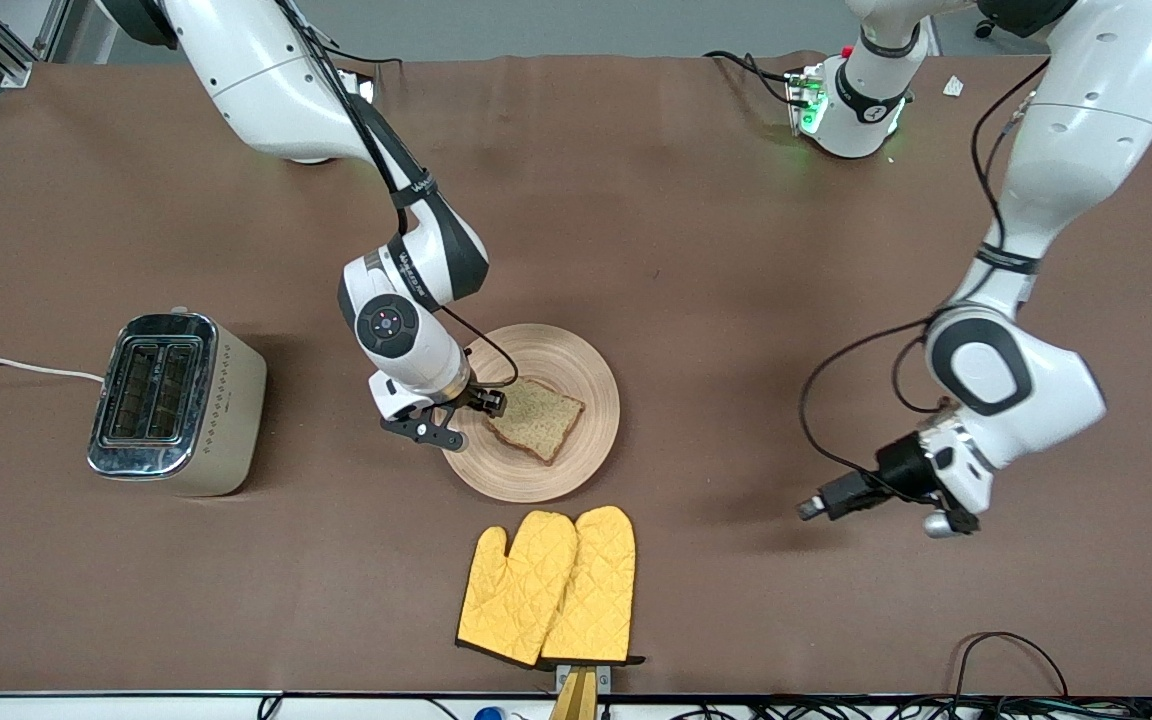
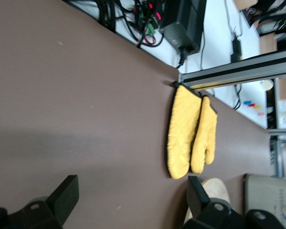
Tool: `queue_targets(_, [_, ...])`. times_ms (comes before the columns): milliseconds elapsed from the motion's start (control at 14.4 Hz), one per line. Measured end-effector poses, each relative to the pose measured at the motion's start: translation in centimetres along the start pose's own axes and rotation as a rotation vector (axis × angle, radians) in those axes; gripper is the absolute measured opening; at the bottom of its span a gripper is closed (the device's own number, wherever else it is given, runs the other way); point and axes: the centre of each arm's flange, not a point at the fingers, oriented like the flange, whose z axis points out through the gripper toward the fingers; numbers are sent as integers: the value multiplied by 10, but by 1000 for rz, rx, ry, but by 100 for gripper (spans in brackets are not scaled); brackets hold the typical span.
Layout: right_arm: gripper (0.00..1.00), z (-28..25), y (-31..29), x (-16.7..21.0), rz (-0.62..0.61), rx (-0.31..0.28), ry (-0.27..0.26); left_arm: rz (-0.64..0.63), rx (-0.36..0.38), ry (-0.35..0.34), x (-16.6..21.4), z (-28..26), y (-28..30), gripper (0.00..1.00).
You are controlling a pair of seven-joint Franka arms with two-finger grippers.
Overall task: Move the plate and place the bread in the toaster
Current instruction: 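Grasp the bread slice with the right gripper while the left gripper retracts, then lift the bread with the right gripper and carry it to the toaster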
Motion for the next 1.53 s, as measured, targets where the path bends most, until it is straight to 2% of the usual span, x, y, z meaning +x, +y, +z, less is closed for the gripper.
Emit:
queue_targets(70, [63,2,-2,-2,-4,-2,-2,18,31,-15,10,-11,6,100])
queue_targets(139, [51,4,-4,-5,-3,0,0,35,64,-27,19,-19,15,100])
queue_targets(278, [47,9,-8,-7,22,12,13,61,138,-42,30,-33,37,100])
queue_targets(348, [40,13,-10,-8,30,17,18,74,187,-46,33,-42,50,100])
queue_targets(417, [40,16,-13,-10,35,21,22,89,247,-49,34,-52,64,100])
queue_targets(487, [35,18,-14,-11,39,25,27,109,312,-54,34,-64,77,100])
queue_targets(556, [24,18,-16,-12,45,29,30,129,375,-64,32,-76,91,100])
queue_targets(626, [24,17,-16,-11,47,29,30,150,428,-77,30,-89,103,100])
queue_targets(834, [4,14,-18,-10,72,32,31,209,562,-139,17,-127,131,100])
queue_targets(973, [4,5,-20,-4,88,25,26,199,652,-164,7,-152,148,100])
queue_targets(1182, [4,-39,-24,17,100,-27,-22,171,728,-189,-11,-192,178,100])
queue_targets(1390, [4,-128,3,54,56,-86,-76,187,780,-177,-21,-240,196,100])
queue_targets(1529, [4,-189,50,80,-40,-168,-86,226,791,-186,-27,-264,204,100])
